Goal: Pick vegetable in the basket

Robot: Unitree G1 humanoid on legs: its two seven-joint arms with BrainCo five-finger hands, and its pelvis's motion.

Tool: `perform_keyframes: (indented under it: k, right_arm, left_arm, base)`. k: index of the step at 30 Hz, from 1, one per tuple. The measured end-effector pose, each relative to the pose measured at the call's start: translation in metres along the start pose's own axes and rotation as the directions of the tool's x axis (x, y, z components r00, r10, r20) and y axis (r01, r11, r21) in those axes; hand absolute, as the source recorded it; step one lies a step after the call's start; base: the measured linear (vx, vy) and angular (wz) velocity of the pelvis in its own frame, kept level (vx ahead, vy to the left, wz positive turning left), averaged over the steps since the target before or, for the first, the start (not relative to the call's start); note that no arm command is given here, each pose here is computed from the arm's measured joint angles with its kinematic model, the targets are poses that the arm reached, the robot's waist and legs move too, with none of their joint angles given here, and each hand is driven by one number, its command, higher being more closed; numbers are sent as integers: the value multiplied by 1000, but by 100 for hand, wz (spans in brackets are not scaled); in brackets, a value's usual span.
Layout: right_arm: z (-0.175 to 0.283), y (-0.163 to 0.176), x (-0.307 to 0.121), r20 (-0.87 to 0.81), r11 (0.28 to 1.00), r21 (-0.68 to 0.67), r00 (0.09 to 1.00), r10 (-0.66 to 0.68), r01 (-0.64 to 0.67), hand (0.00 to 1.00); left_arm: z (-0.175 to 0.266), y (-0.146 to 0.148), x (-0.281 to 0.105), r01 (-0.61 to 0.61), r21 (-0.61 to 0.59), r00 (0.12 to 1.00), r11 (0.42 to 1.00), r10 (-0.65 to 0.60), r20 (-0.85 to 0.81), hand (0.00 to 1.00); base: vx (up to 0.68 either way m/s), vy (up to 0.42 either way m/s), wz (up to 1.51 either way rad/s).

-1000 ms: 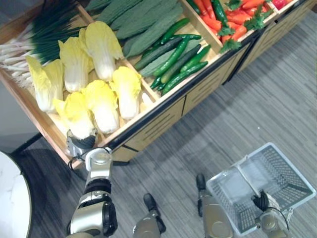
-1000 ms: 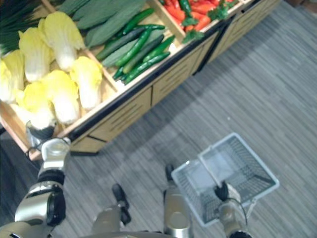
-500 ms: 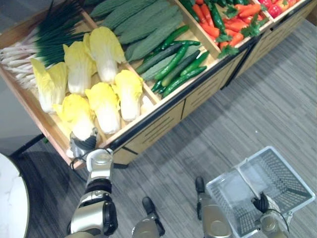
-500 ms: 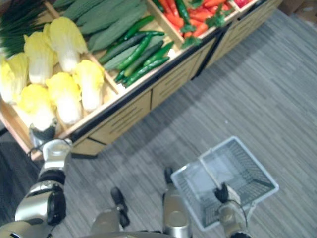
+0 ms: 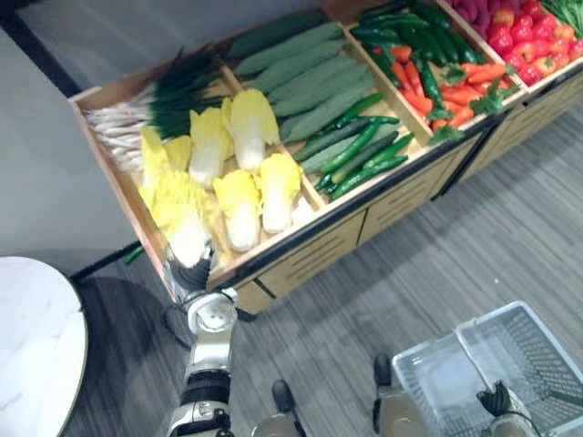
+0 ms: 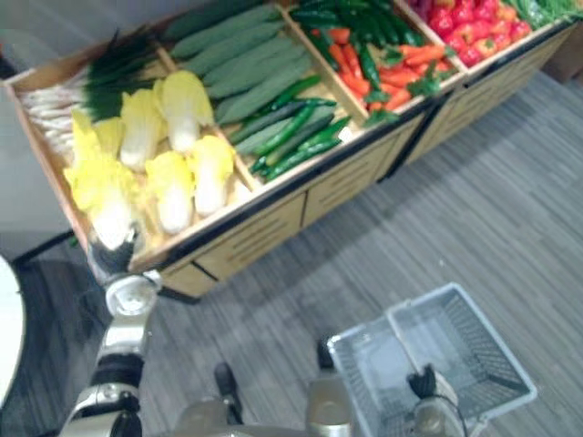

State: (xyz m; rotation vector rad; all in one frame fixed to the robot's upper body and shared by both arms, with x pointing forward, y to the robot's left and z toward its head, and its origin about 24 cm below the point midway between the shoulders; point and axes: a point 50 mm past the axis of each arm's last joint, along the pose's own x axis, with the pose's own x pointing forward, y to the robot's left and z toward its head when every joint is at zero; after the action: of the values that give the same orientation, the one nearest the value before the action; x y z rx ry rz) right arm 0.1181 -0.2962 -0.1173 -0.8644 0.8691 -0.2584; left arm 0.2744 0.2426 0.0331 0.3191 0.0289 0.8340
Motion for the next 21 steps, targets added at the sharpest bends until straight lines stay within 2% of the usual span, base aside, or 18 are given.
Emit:
perform_keyframes:
  k: [8,11,13,16,18,19,21]
  right_arm:
    - [-9,1,-3,-27,1000,9,1000,13,-12,100]
    - [-9,-5,-2,-13,1000,-3,1000,11,-11,100]
    - [-4,-21,2,36,999,-45,999,-19,21,100]
    - [12,-50,12,133,990,-127,990,-47,64,100]
    - [31,-77,18,245,973,-206,968,-55,107,100]
    - [35,-82,20,267,969,-221,962,-51,112,100]
    - [56,-98,23,352,955,-266,935,-30,131,100]
  left_arm:
    - [17,15,-8,-33,-30,994,999,36,102,100]
    - [39,25,-12,-42,-31,971,999,48,233,100]
    - [56,28,-18,28,29,923,999,-37,383,100]
    - [72,23,-31,131,88,850,987,-158,503,100]
    - [80,7,-52,303,161,741,939,-338,580,100]
    - [80,3,-57,345,181,713,921,-382,588,100]
    - [79,-11,-77,487,259,595,834,-533,601,100]
  base:
    - [2,-2,5]
    - [23,0,-1]
    - [41,5,-13]
    - [5,14,-38]
    - [-7,32,-62]
    - [7,30,-72]
    - [7,12,-83]
